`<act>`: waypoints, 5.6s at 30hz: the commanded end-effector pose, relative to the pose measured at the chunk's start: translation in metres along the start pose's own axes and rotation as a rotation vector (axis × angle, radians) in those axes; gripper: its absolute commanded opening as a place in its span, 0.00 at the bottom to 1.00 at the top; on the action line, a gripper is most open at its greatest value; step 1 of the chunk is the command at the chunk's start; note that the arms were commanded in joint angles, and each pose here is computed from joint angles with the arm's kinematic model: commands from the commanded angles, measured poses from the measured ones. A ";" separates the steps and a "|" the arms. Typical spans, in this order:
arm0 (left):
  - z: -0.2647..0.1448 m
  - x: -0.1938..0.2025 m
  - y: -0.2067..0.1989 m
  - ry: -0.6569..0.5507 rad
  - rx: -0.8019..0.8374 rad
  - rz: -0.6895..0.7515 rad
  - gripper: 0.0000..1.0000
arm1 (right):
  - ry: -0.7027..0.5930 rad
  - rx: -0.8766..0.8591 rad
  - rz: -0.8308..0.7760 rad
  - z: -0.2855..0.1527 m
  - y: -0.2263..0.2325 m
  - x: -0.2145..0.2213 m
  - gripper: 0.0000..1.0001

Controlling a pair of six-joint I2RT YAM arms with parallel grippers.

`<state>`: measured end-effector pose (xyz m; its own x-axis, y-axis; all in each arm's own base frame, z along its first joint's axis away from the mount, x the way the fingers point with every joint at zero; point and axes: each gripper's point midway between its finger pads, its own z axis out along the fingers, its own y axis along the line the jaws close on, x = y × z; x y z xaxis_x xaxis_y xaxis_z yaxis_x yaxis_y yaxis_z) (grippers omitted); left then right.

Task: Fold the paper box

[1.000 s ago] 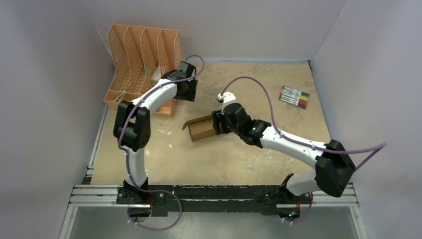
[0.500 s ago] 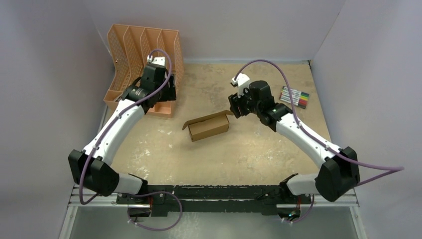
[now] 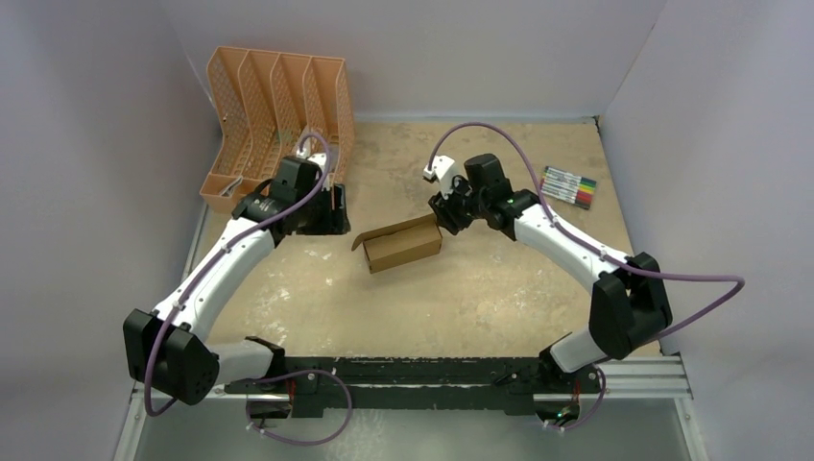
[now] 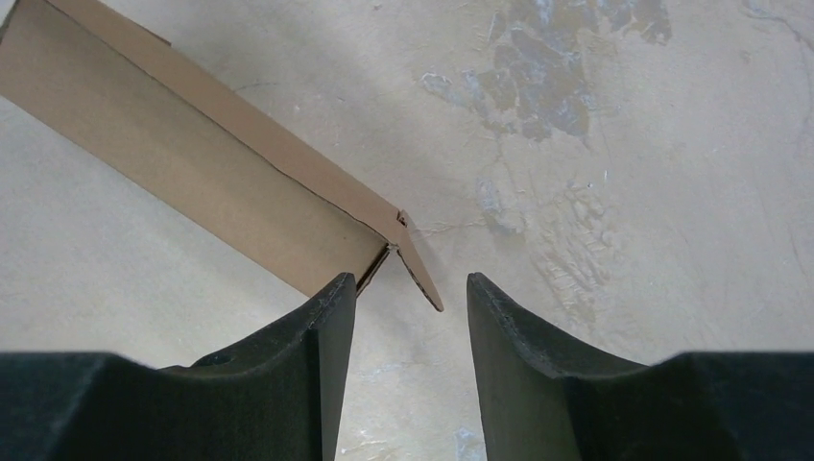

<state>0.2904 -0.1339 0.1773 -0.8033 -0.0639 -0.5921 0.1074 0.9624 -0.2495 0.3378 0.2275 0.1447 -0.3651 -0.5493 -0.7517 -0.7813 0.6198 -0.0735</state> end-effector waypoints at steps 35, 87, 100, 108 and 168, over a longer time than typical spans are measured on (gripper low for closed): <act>0.028 0.014 -0.023 0.119 0.131 0.246 0.44 | -0.004 -0.134 -0.120 0.007 0.004 -0.011 0.00; 0.041 0.003 -0.064 0.060 0.054 -0.029 0.00 | 0.088 0.133 0.374 -0.008 -0.008 -0.007 0.00; 0.049 0.001 -0.071 0.032 0.035 -0.154 0.00 | 0.173 0.374 0.694 -0.015 -0.004 0.015 0.00; 0.053 0.004 -0.079 0.040 0.061 -0.167 0.00 | 0.206 0.479 0.765 -0.014 -0.004 0.021 0.00; 0.062 0.021 -0.077 0.029 0.055 -0.239 0.00 | 0.184 0.513 0.617 0.013 0.022 0.048 0.00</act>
<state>0.3048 -0.2192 0.1292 -0.8386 -0.2514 -0.4832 -0.0558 0.9221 -0.3830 0.3345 0.2143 0.1209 -0.7092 -0.0593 -0.7025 -0.0736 0.9972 -0.0099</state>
